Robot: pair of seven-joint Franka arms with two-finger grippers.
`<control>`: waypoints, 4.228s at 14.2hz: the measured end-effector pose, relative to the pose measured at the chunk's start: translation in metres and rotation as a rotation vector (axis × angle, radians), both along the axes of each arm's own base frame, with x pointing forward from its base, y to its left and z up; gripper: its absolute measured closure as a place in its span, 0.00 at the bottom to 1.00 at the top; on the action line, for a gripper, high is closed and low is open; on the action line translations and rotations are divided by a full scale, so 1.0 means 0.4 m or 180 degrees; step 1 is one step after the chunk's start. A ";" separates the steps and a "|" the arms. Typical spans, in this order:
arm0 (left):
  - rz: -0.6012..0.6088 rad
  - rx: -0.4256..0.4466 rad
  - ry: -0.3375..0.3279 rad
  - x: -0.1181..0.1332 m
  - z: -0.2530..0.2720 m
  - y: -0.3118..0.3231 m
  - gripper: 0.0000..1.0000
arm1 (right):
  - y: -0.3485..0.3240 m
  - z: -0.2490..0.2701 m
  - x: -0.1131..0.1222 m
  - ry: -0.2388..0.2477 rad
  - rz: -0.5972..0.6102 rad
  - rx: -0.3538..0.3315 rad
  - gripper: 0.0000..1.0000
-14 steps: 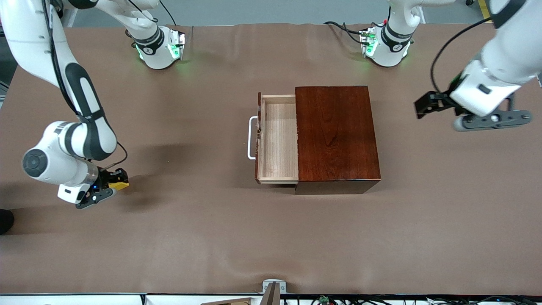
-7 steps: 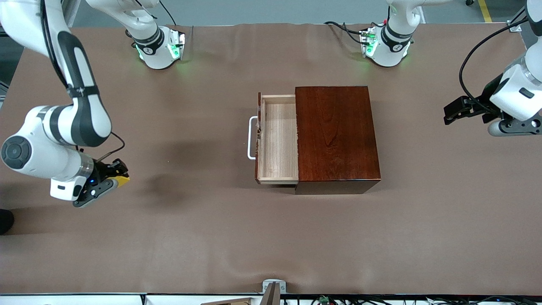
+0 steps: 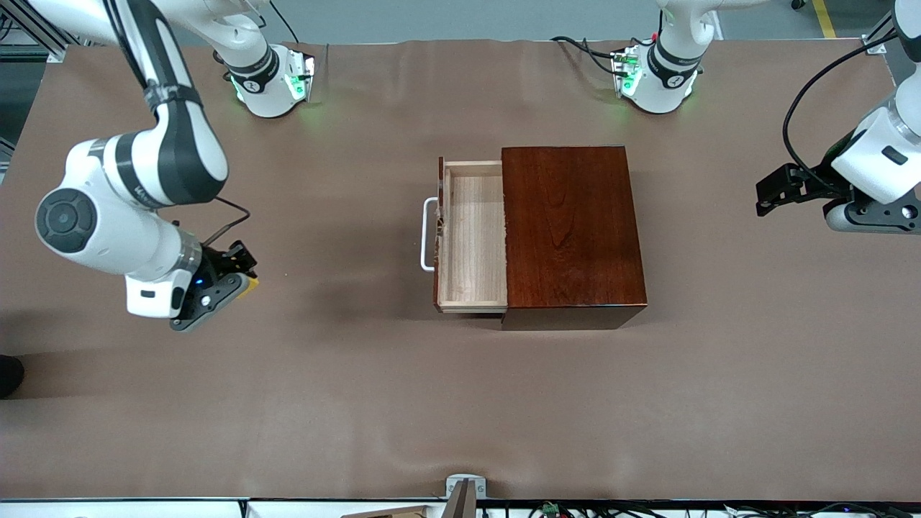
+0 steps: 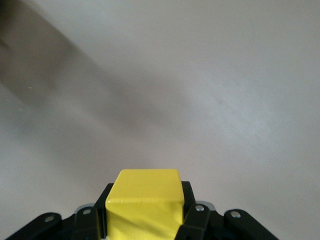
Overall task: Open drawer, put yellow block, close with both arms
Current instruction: 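Carry the yellow cube with the right gripper over the open drawer, then lower the cube into the drawer and open the right gripper, then withdraw the right gripper while the left gripper reaches toward the drawer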
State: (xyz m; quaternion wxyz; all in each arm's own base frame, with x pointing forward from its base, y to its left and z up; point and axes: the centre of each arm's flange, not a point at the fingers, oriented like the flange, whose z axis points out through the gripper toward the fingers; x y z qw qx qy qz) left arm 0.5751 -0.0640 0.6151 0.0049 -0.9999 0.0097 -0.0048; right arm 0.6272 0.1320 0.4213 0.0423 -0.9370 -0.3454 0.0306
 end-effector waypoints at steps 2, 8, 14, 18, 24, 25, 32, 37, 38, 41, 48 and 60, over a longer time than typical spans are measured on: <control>0.0134 -0.0001 0.0002 0.001 -0.002 0.001 0.00 | 0.093 0.011 -0.018 -0.0022 0.0187 0.0041 0.44; 0.0157 -0.0002 0.0000 0.002 -0.002 0.002 0.00 | 0.421 0.026 -0.127 -0.0193 0.0848 0.0132 0.44; 0.0161 -0.0005 -0.0010 0.005 -0.004 0.003 0.00 | 0.677 0.040 -0.251 -0.0538 0.1628 0.0290 0.44; 0.0107 -0.0004 -0.0012 0.005 -0.004 0.003 0.00 | 0.733 0.039 -0.255 -0.0671 0.2051 0.0342 0.44; 0.0017 0.0131 -0.0030 0.004 -0.004 -0.003 0.00 | 0.918 -0.051 -0.314 -0.0684 0.2551 0.0198 0.44; 0.0019 0.0131 -0.0030 0.005 -0.004 -0.002 0.00 | 0.932 -0.074 -0.313 -0.0663 0.2574 0.0182 0.44; -0.0352 0.0037 -0.0087 0.016 0.002 0.046 0.00 | 0.973 -0.152 -0.291 -0.0614 0.2602 0.0164 0.44; -0.0352 0.0036 -0.0091 0.016 0.002 0.047 0.00 | 0.995 -0.186 -0.310 -0.0559 0.2607 0.0148 0.44; -0.0345 0.0036 -0.0093 0.016 0.002 0.050 0.00 | 1.005 -0.197 -0.319 -0.0550 0.2624 0.0144 0.44; -0.0310 0.0037 -0.0094 0.018 0.002 0.065 0.00 | 1.029 -0.223 -0.342 -0.0536 0.2660 0.0116 0.44; -0.0307 0.0037 -0.0101 0.019 0.002 0.067 0.00 | 1.048 -0.229 -0.361 -0.0577 0.2738 0.0020 0.10; -0.0306 0.0034 -0.0108 0.024 -0.003 0.068 0.00 | 0.979 -0.049 -0.300 -0.0597 0.2027 -0.0056 0.00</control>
